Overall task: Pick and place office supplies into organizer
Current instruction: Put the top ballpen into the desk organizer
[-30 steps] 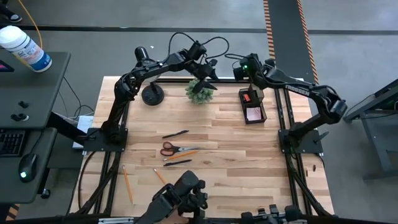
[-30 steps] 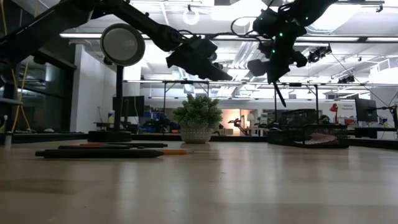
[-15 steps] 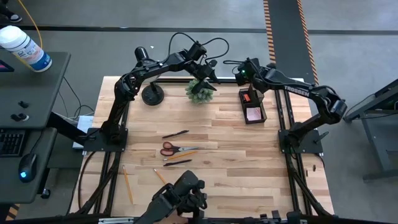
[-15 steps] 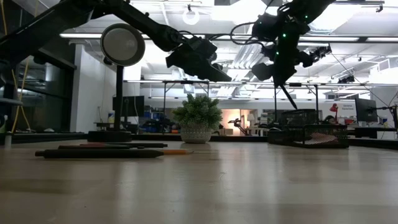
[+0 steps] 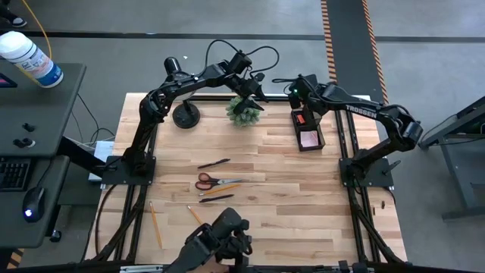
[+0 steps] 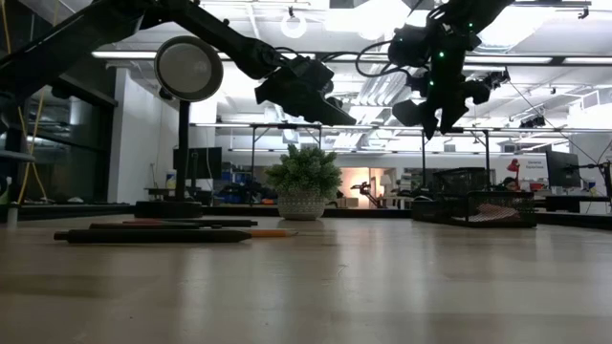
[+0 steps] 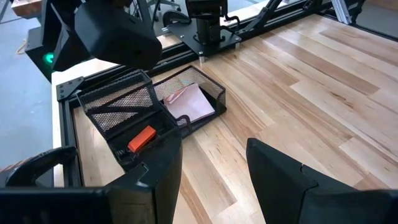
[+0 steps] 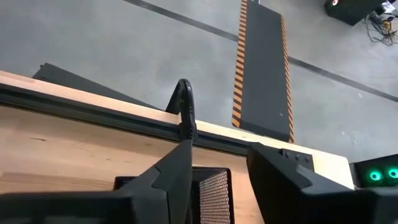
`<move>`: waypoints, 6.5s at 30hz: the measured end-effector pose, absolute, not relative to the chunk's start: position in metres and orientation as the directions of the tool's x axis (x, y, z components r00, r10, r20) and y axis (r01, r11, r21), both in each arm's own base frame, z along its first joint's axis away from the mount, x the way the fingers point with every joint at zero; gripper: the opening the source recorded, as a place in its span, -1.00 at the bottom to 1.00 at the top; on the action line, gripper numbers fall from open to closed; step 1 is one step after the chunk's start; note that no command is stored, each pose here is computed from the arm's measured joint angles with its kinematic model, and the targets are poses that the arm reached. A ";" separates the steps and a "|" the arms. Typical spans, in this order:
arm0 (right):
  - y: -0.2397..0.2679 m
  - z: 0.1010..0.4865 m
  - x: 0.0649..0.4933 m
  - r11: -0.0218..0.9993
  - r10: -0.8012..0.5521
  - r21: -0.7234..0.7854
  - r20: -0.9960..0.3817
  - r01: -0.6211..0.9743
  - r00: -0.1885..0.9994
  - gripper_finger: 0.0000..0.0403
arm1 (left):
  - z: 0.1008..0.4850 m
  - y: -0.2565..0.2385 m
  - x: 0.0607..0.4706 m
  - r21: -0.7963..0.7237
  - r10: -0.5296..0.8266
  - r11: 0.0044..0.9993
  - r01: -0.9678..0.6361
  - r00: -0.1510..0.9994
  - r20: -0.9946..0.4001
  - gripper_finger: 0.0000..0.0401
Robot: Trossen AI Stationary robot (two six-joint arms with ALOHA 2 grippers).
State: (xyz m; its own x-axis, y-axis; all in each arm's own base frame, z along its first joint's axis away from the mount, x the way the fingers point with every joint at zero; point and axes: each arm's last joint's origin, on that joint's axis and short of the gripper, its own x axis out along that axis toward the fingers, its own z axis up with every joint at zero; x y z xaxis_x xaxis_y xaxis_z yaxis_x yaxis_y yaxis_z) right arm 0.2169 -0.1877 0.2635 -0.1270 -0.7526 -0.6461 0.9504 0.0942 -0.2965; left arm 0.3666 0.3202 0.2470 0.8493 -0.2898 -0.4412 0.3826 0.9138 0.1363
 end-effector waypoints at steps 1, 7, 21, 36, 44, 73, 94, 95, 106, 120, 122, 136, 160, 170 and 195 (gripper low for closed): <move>-0.188 0.263 0.217 0.096 -0.753 -0.300 -0.646 0.949 -0.128 -0.27 | 0.247 0.320 0.366 0.135 -0.290 0.914 0.383 0.849 -0.442 -0.16; -0.180 0.264 0.223 0.136 -0.774 -0.361 -0.620 0.923 -0.128 -0.34 | 0.244 0.319 0.364 0.109 -0.303 0.913 0.392 0.834 -0.461 -0.16; -0.087 0.265 0.252 0.497 -0.690 -0.385 -0.719 0.778 0.085 -0.97 | 0.226 0.288 0.339 -0.096 -0.594 0.781 0.618 0.686 -0.420 -0.27; 0.057 0.266 0.254 0.654 -0.671 -0.246 -0.625 0.716 0.399 -0.96 | 0.175 0.227 0.301 -0.159 -0.769 0.636 0.755 0.638 -0.047 -0.46; 0.099 0.259 0.253 0.724 -0.634 -0.210 -0.579 0.657 0.513 -0.98 | 0.178 0.194 0.307 -0.158 -0.800 0.592 0.790 0.599 -0.002 -0.59; 0.142 0.211 0.274 0.750 -0.649 -0.305 -0.513 0.587 0.562 -0.99 | 0.309 0.097 0.250 0.210 -0.892 0.424 0.881 0.446 -0.070 -1.00; 0.153 0.214 0.272 0.761 -0.646 -0.336 -0.461 0.555 0.608 -0.99 | 0.303 0.068 0.274 0.245 -0.935 0.299 0.922 0.335 -0.119 -1.00; 0.153 0.214 0.272 0.761 -0.646 -0.335 -0.461 0.555 0.608 -0.99 | 0.306 0.076 0.277 0.241 -0.919 0.323 0.915 0.364 -0.152 -1.00; 0.159 0.213 0.269 0.780 -0.623 -0.316 -0.473 0.540 0.623 -0.98 | 0.313 0.137 0.305 0.372 0.193 0.905 0.208 0.577 -0.793 -1.00; 0.165 0.213 0.265 0.786 -0.618 -0.348 -0.468 0.511 0.632 -0.98 | 0.248 0.038 0.275 0.362 0.283 0.912 0.192 0.341 -0.896 -1.00; 0.164 0.213 0.265 0.782 -0.624 -0.360 -0.460 0.509 0.632 -0.98 | 0.242 0.031 0.257 0.401 0.347 0.906 0.135 0.306 -0.887 -1.00; 0.151 0.213 0.274 0.766 -0.641 -0.445 -0.480 0.464 0.599 -0.99 | 0.191 0.006 0.173 0.269 0.353 0.936 -0.229 0.588 -0.727 -1.00; 0.129 0.212 0.285 0.743 -0.666 -0.515 -0.505 0.428 0.548 -0.98 | 0.135 0.004 0.159 0.129 0.271 0.945 -0.300 0.499 -0.823 -1.00; 0.130 0.212 0.285 0.748 -0.661 -0.507 -0.509 0.429 0.552 -0.99 | 0.130 0.006 0.157 0.109 0.334 0.898 -0.425 0.500 -0.799 -0.82; 0.131 0.212 0.286 0.756 -0.653 -0.481 -0.514 0.443 0.556 -0.98 | 0.096 0.006 0.141 -0.025 0.332 0.877 -0.479 0.643 -0.690 -0.25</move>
